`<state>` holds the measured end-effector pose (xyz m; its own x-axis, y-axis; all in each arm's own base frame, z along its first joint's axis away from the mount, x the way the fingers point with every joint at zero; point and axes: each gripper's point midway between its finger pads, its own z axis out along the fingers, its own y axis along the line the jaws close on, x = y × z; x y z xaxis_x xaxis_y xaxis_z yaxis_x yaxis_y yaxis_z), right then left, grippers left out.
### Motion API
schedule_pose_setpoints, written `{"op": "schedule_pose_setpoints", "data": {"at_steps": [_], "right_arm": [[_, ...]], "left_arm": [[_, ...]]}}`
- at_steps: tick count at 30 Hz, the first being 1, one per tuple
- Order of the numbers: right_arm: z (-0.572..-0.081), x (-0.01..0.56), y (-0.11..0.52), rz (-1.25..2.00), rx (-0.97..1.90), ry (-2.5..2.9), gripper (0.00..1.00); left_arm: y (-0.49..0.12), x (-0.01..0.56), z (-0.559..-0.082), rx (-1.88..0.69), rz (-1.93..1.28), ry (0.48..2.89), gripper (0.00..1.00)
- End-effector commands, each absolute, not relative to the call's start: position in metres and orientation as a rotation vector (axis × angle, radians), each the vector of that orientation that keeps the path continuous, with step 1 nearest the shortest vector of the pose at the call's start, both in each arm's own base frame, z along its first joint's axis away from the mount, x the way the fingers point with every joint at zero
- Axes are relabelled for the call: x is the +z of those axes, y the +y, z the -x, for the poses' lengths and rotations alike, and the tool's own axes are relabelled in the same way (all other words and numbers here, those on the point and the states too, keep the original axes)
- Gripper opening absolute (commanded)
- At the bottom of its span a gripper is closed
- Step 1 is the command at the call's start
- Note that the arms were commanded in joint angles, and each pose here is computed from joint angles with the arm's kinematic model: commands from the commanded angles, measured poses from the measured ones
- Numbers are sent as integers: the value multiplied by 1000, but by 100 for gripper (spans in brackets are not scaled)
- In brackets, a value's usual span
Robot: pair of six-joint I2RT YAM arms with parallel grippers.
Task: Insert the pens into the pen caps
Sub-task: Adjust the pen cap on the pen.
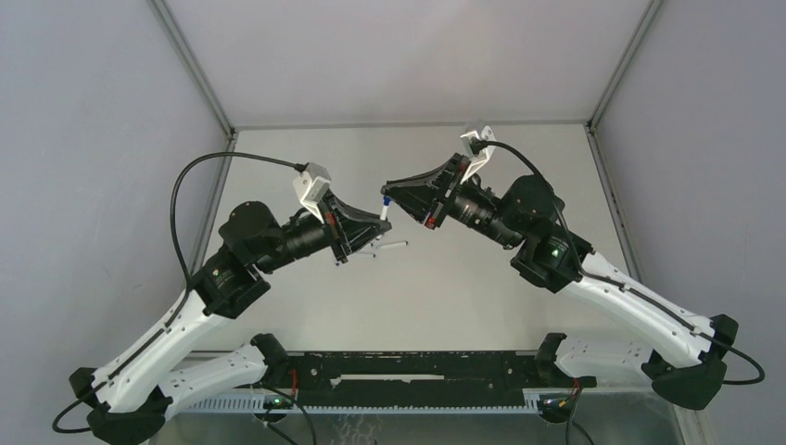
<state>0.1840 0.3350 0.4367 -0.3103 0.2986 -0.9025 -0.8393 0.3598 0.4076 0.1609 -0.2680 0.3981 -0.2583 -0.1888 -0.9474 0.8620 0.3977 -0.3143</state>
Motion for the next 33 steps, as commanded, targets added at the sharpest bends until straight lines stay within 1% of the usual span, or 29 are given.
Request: {"op": "schedule_pose_setpoints", "data": {"at_steps": [1, 6, 10, 20, 22, 23, 27, 32, 33], "right_arm": [[-135, 316, 361, 797, 1273, 1836, 0], [-116, 284, 375, 865, 1302, 1897, 0], [-97, 246, 380, 942, 1279, 1977, 0], [-70, 168, 363, 1014, 1195, 2152, 0], [-68, 163, 361, 1028, 1176, 2162, 0], [-71, 167, 362, 1014, 1179, 2142, 0], [-102, 217, 372, 893, 1211, 1988, 0], [-139, 299, 381, 793, 1247, 1776, 0], [-145, 315, 381, 771, 1253, 1738, 2]], "left_arm": [[-218, 534, -171, -1068, -383, 1002, 0], [-204, 558, -165, -1038, -365, 905, 0], [-192, 575, -161, -1001, -355, 853, 0], [-169, 595, -161, -921, -323, 798, 0], [-169, 595, -161, -919, -331, 798, 0], [-171, 594, -161, -923, -339, 800, 0], [-192, 575, -163, -996, -412, 855, 0], [-214, 541, -165, -1078, -492, 935, 0], [-217, 534, -165, -1087, -509, 954, 0]]}}
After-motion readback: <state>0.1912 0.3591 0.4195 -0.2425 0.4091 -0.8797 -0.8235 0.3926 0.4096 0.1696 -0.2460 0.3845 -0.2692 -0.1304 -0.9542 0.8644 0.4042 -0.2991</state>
